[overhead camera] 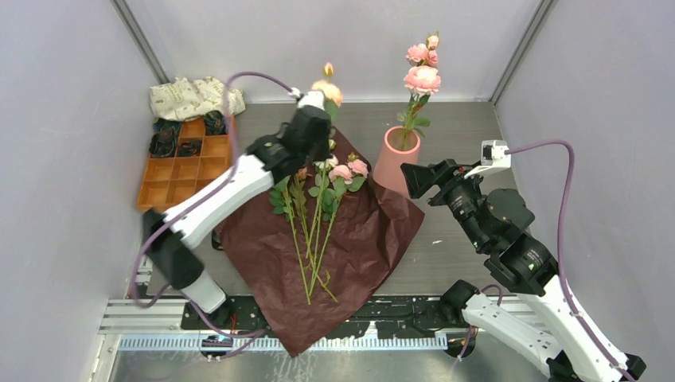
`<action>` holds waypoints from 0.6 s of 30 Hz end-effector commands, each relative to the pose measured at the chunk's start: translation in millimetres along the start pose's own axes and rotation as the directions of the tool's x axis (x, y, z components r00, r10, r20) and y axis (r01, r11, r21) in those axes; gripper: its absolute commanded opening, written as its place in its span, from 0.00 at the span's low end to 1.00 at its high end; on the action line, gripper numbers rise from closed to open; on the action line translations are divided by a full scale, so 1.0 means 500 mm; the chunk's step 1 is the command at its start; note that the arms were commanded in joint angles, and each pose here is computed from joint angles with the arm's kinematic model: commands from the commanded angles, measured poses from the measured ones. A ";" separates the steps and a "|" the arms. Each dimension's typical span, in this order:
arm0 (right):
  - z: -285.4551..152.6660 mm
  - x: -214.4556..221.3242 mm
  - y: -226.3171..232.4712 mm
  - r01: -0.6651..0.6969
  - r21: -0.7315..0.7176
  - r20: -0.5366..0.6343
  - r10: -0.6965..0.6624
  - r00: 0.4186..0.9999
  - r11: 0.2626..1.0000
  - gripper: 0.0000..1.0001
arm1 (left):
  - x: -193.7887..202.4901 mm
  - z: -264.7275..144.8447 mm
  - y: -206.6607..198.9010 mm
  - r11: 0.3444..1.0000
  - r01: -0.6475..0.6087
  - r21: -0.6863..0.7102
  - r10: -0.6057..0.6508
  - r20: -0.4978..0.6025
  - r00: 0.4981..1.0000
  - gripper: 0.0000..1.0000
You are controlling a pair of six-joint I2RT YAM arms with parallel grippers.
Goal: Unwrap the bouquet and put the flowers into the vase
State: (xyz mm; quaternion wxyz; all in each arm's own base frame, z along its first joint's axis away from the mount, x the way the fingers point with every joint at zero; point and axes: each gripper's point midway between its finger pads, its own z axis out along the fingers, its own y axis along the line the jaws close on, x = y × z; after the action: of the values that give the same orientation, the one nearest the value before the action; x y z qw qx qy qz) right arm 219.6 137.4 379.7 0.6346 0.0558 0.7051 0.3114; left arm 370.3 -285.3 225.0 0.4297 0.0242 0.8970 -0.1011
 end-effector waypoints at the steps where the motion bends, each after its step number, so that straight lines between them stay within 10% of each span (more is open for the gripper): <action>1: -0.014 -0.037 0.016 -0.030 -0.033 0.062 0.032 0.998 0.999 0.82 | -0.177 -0.181 -0.044 0.967 0.000 0.255 -0.079 0.301 0.950 0.00; 10: -0.047 -0.058 0.009 -0.029 -0.042 0.102 0.033 0.994 0.999 0.82 | -0.315 -0.501 -0.122 0.715 -0.313 0.625 -0.253 0.649 0.717 0.00; 18: -0.087 -0.081 -0.004 -0.030 -0.039 0.145 0.036 0.989 0.999 0.82 | -0.383 -0.583 -0.228 0.504 -0.507 0.699 -0.343 0.701 0.625 0.00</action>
State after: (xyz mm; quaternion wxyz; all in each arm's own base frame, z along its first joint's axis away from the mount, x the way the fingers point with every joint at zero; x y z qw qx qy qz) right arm 193.6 111.2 403.4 0.6659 0.0705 0.6651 0.3305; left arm 274.0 -310.7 507.7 0.6709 0.1842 0.5615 -0.4480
